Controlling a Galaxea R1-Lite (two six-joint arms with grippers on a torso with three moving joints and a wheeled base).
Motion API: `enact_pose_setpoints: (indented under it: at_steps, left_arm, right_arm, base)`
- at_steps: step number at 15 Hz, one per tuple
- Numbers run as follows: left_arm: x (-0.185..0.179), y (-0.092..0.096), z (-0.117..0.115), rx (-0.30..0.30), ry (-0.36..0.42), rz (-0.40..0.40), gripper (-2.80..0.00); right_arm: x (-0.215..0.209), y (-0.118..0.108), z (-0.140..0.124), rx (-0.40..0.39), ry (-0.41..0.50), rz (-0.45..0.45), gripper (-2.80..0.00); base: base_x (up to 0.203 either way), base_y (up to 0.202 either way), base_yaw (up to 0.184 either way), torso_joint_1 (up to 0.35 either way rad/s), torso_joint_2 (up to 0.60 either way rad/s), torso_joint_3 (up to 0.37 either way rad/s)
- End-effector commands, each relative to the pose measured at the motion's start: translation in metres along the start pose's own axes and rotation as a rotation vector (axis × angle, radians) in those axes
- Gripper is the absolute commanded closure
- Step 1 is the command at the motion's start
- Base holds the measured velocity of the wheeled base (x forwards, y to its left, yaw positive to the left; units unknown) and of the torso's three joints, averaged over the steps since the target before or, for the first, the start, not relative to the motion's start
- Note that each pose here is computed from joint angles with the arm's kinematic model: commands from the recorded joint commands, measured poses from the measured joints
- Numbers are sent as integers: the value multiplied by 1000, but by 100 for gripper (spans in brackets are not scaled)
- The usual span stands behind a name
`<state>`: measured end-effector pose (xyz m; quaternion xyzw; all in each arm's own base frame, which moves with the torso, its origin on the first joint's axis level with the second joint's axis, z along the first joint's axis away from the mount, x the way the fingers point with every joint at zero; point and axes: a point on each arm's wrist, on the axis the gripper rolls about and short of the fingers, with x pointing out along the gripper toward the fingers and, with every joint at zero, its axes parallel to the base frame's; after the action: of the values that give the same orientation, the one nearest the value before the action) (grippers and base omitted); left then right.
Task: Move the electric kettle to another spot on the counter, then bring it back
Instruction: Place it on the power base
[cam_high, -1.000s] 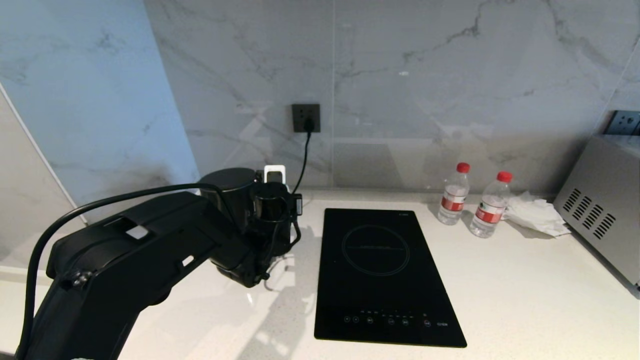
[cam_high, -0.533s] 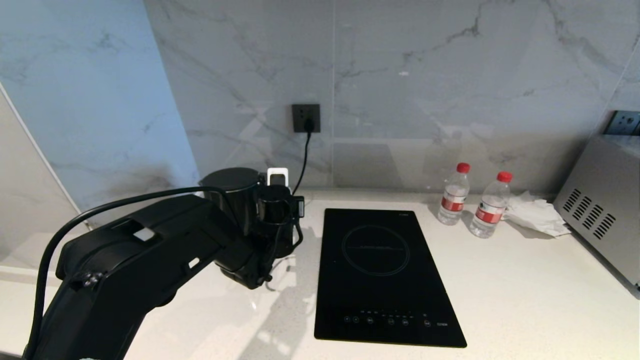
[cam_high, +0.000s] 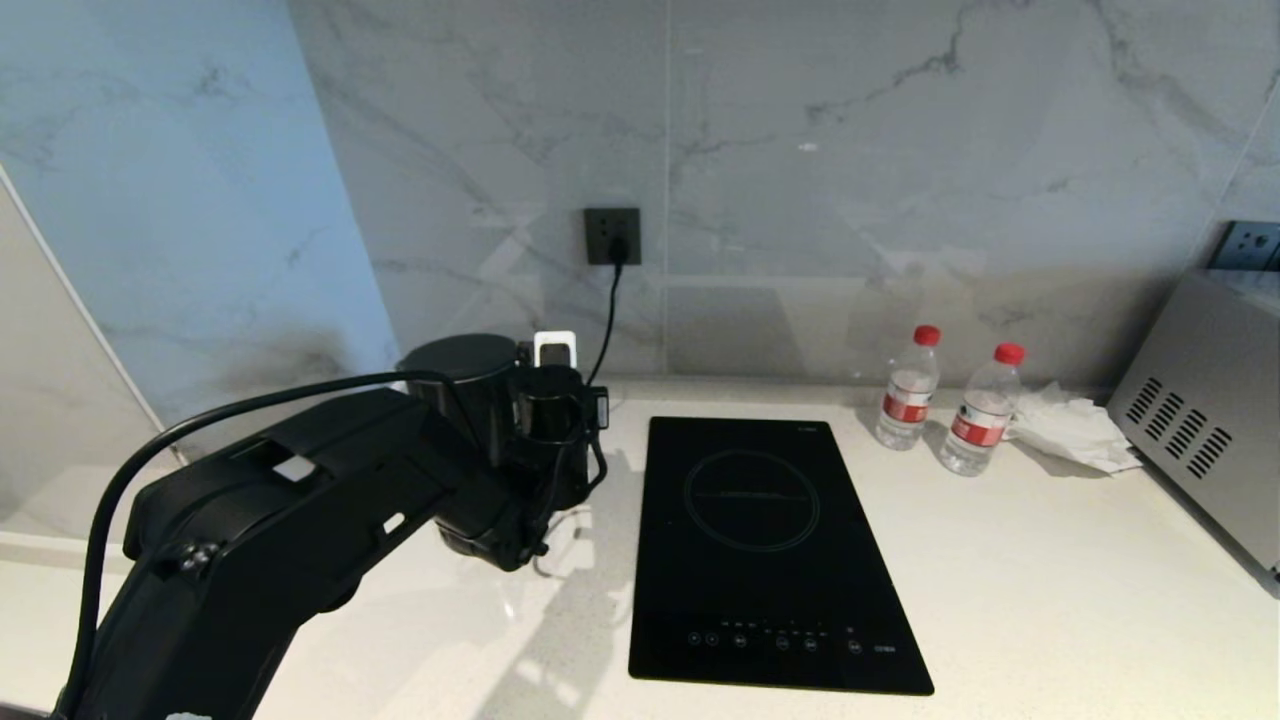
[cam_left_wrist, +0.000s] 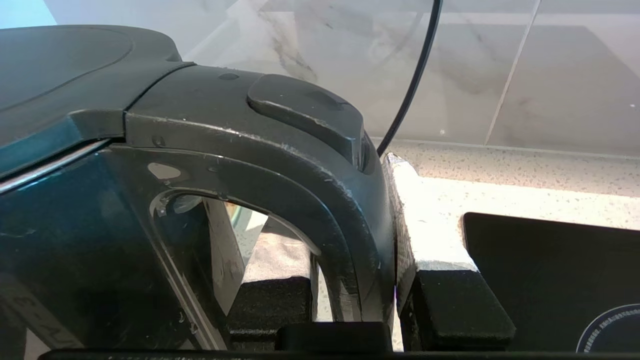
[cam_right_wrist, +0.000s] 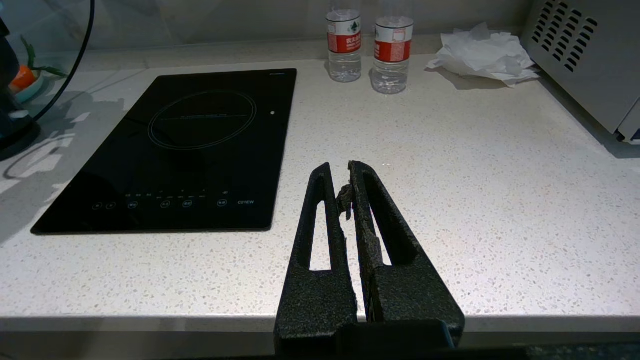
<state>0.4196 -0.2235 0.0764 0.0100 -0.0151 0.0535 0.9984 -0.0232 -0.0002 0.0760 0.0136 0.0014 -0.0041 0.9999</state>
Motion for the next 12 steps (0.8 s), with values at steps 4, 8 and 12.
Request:
enact_pose_setpoints:
  at_steps: [4, 8, 12]
  left_arm:
    - [3, -1, -4, -3, -5, 10, 0]
    - [4, -2, -7, 0, 0, 12, 0]
    - [0, 4, -15, 15, 23, 32, 0]
  right_arm:
    - [0, 0, 0, 0, 2, 0, 0]
    - [0, 0, 0, 0, 2, -1, 0]
    - [0, 0, 0, 0, 2, -1, 0]
  base:
    - [0, 0, 0, 0, 0, 0]
    - [0, 0, 0, 0, 0, 0]
    - [0, 0, 0, 0, 0, 0]
